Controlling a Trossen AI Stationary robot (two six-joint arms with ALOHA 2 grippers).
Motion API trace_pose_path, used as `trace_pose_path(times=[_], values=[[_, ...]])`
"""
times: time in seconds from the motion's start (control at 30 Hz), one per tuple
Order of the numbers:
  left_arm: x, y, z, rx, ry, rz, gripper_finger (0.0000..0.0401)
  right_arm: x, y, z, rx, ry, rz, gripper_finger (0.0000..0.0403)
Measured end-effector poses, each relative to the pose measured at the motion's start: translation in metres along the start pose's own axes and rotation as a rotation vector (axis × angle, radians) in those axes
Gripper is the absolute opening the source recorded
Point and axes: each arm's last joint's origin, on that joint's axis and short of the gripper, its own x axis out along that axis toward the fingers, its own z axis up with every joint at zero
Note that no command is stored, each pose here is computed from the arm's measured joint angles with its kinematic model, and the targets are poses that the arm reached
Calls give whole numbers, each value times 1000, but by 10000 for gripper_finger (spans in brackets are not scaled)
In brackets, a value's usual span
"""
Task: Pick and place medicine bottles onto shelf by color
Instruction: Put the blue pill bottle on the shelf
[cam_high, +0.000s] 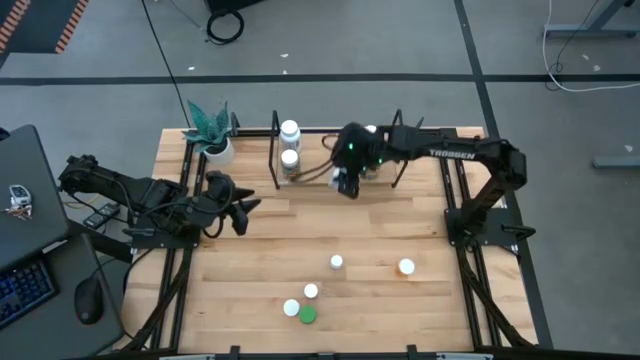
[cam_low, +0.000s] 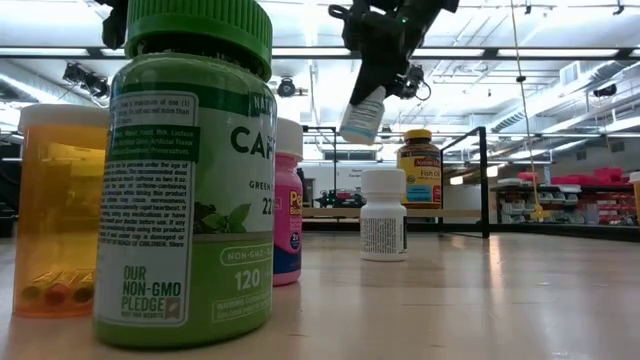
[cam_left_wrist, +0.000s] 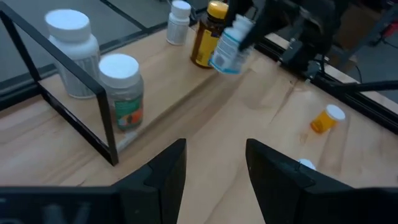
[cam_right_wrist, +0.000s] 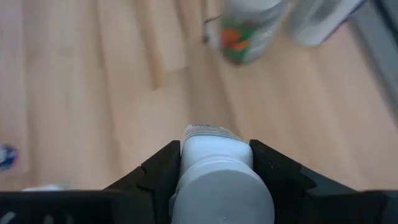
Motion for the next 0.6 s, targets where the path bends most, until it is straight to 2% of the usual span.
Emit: trace_pose_path(times=[0.27,0.6], values=[[0,1,1,0,-32,32,174,-8,-41,13,-6,-33,-71,182],[0,1,1,-9,-38,38,174,28,-91,55,-99,-22,-128,182]])
